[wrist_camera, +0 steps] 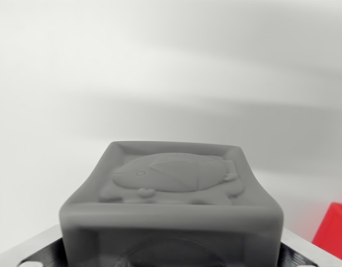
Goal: Destack cube
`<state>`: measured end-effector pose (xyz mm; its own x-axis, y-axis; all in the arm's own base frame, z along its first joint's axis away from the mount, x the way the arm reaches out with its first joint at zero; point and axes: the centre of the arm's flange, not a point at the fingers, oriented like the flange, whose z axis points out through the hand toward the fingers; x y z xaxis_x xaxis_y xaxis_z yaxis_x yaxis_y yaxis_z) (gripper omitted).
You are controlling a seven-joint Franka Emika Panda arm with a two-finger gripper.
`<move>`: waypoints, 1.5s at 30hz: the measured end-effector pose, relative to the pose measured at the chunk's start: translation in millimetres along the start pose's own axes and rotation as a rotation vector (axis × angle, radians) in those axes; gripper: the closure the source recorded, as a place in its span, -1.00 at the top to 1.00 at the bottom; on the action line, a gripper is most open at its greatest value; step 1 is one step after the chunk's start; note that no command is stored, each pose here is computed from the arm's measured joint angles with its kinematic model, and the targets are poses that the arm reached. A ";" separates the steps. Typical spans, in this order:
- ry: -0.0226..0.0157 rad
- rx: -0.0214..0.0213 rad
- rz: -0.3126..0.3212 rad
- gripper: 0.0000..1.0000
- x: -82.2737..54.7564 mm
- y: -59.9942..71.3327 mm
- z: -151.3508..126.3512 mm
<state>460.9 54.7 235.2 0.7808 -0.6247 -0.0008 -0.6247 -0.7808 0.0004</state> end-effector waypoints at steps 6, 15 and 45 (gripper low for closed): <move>0.0003 0.0014 -0.015 -1.00 -2.7 -11.2 1.5; 0.0007 0.0031 -0.037 -1.00 -6.9 -28.1 3.9; -0.0018 0.0027 -0.106 -1.00 -20.1 -78.2 15.0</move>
<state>494.0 128.3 220.1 0.8424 -0.5389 -0.0025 -0.5389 -0.8424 -0.0024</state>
